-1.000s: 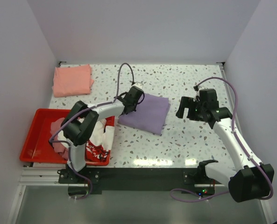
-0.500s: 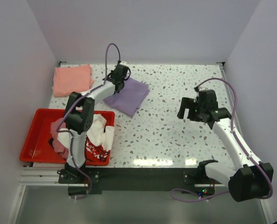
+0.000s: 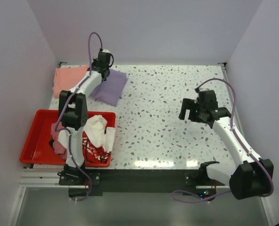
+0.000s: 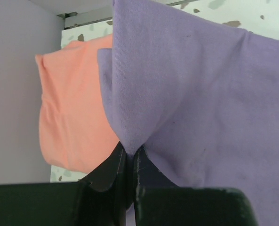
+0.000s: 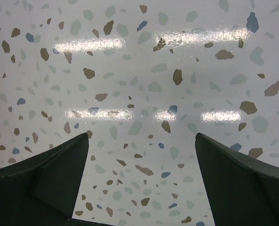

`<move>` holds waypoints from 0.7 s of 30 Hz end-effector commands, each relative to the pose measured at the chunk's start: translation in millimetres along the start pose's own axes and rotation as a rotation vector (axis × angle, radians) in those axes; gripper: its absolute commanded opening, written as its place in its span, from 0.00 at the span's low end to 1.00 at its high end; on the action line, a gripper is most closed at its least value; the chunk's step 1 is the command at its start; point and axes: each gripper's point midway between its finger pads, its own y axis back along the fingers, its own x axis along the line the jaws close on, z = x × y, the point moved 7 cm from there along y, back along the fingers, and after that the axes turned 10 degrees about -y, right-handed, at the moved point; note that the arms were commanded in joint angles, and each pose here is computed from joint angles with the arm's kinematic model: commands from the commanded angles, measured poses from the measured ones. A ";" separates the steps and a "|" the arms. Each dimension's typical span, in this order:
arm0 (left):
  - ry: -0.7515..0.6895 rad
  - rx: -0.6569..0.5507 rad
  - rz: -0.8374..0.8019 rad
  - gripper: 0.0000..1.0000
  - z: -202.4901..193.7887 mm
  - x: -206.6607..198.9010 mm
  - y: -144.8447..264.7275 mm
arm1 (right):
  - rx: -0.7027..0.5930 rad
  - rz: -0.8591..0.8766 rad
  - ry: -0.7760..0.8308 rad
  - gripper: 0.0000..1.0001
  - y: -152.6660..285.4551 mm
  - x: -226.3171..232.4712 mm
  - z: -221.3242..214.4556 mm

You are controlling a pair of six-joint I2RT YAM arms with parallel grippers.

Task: Fold and stack the t-shirts
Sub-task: Neatly place the folded tshirt to the corner

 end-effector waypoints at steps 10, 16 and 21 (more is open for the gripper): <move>0.062 -0.064 0.178 0.00 34.5 73.6 13.2 | -0.024 -0.021 -0.001 0.99 -5.2 -0.4 6.8; 0.068 -0.102 0.217 0.00 51.1 92.7 26.6 | -0.022 -0.026 -0.002 0.99 -5.9 -1.3 6.7; 0.065 -0.124 0.250 0.00 58.5 105.8 37.0 | -0.019 -0.027 -0.001 0.99 -6.2 -1.1 6.1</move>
